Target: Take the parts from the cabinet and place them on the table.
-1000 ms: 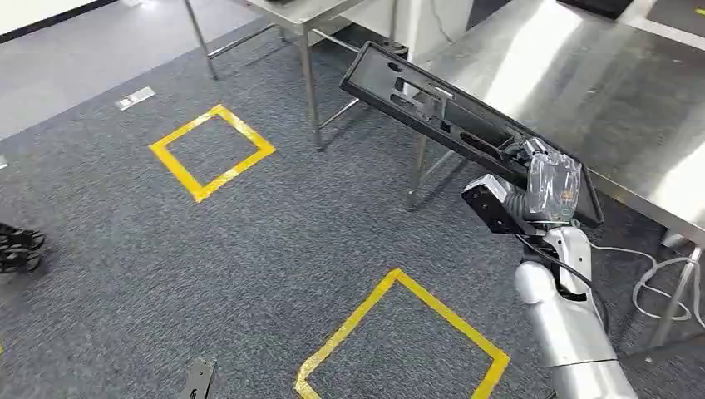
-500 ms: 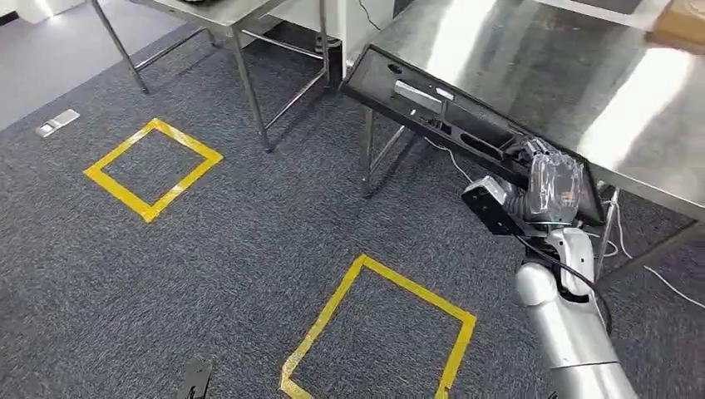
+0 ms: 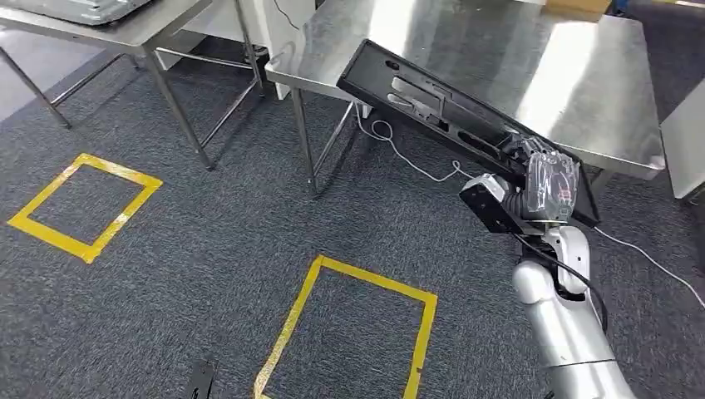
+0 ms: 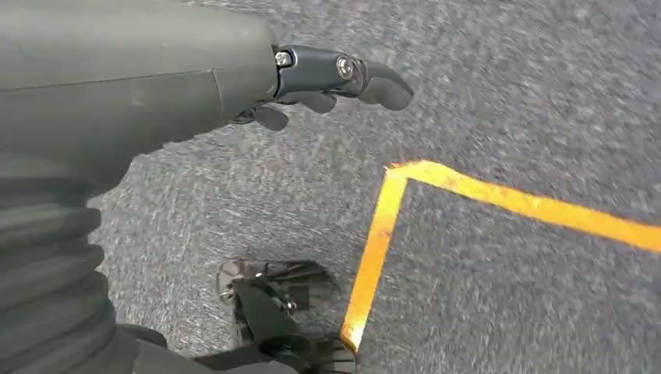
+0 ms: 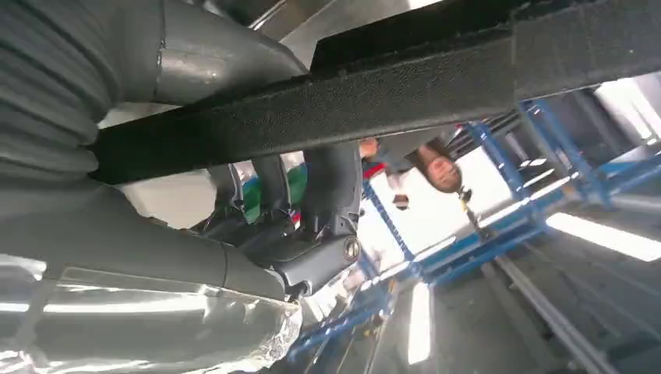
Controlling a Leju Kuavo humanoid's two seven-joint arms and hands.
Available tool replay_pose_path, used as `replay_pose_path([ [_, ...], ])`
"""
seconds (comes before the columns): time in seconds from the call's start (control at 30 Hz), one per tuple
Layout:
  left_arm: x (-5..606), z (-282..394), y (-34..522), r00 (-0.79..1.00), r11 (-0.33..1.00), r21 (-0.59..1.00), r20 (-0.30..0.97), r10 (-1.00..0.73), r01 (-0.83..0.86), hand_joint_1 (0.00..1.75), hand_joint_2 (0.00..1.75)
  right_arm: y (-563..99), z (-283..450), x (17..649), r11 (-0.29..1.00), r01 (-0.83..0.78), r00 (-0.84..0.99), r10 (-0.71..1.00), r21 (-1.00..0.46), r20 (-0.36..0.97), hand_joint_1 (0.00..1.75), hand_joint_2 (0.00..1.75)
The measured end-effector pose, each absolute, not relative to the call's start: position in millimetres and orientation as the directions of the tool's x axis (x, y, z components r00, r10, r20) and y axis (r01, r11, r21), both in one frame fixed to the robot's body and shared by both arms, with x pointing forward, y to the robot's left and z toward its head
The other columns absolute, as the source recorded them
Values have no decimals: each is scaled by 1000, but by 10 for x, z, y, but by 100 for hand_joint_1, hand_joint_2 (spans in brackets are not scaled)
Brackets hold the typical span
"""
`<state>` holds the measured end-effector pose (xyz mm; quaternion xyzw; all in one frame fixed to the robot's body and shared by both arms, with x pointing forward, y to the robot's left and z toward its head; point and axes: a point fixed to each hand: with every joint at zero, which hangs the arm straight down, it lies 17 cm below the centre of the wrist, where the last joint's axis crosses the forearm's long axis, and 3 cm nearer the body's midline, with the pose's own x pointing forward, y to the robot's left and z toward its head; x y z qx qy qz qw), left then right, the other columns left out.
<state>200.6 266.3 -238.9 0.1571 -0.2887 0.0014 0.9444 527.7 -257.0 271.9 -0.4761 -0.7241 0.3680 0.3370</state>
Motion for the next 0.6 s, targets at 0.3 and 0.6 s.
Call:
replay_pose_path([
  [0.3,2028,-2382,2648,832,951,294,548,-86,-95,0,175,-2567,2787,5294,275,453,-320,938,-848,133,175,175],
  [0.6,2028,-2382,2631,833,952,290,548,-82,-97,0,175,-2531,2835,5315,246,466,-317,943,-850,99,175,175],
])
